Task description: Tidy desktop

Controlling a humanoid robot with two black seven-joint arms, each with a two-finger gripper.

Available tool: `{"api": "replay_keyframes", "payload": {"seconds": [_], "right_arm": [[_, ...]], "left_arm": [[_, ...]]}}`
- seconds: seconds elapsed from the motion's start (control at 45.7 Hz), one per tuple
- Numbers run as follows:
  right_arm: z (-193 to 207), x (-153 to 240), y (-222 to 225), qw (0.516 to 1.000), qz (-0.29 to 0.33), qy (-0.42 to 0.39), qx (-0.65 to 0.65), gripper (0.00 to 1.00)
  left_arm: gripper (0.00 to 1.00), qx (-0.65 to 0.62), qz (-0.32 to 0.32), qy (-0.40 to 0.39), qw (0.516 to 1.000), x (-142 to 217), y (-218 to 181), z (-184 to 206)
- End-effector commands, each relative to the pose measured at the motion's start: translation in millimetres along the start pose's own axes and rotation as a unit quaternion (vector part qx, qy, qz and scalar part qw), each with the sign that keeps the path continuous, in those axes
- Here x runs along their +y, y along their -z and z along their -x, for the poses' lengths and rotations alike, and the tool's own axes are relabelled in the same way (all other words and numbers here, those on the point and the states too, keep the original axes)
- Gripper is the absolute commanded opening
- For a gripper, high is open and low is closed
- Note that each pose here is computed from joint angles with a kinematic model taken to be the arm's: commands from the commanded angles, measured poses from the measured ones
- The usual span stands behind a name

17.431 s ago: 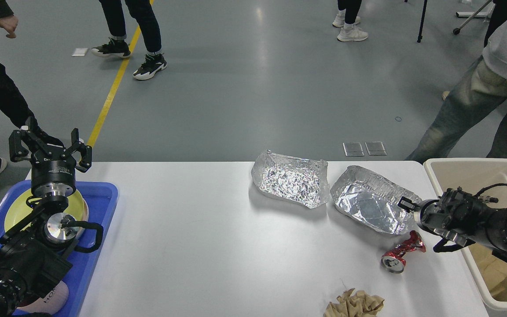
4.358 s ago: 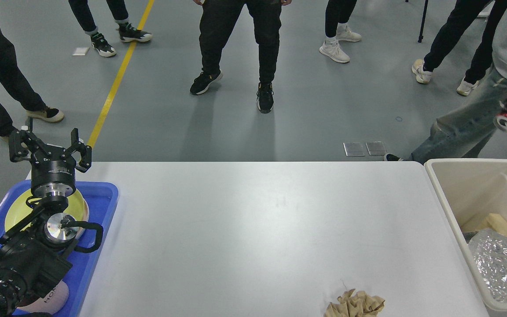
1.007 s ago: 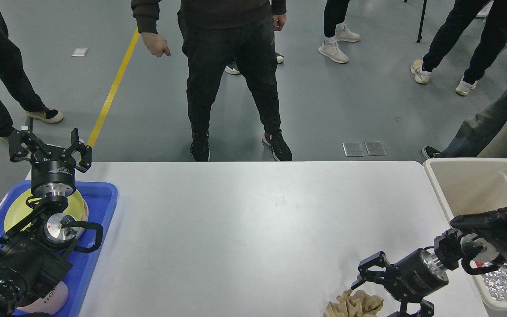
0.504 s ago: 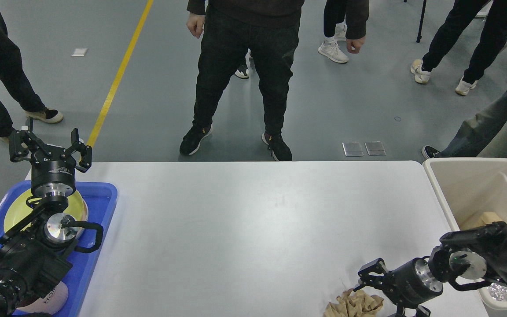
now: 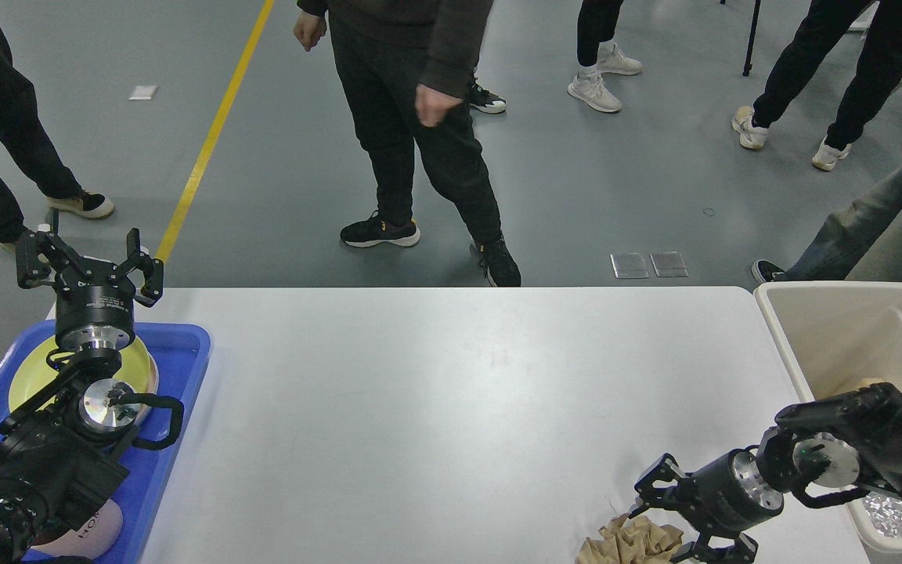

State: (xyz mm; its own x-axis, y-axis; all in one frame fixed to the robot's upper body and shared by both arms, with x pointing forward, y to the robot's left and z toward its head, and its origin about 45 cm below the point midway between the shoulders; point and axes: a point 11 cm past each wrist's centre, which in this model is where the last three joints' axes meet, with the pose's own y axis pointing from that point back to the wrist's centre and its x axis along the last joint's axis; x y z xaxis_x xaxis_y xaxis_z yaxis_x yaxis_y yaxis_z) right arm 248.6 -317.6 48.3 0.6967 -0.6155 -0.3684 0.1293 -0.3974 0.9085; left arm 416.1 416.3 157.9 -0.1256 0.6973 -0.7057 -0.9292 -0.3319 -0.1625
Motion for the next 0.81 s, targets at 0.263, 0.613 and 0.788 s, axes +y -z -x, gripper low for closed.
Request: {"api": "replay_keyframes", "payload": {"seconds": [0.263,0.613,0.788], "right_arm": [[2,1,-6,1.0,0.007,0.011,-0.002,0.72],[11,10,-19,0.998,0.04,0.027,0.031,0.0],[13,13,-13,0.998,0.03,0.039,0.033,0.0]], "left_arm": [[0.96,0.0,0.0,0.0,1.0,0,0,0],[0.96,0.0,0.0,0.0,1.0,0,0,0],[0.96,0.0,0.0,0.0,1.0,0,0,0]]}}
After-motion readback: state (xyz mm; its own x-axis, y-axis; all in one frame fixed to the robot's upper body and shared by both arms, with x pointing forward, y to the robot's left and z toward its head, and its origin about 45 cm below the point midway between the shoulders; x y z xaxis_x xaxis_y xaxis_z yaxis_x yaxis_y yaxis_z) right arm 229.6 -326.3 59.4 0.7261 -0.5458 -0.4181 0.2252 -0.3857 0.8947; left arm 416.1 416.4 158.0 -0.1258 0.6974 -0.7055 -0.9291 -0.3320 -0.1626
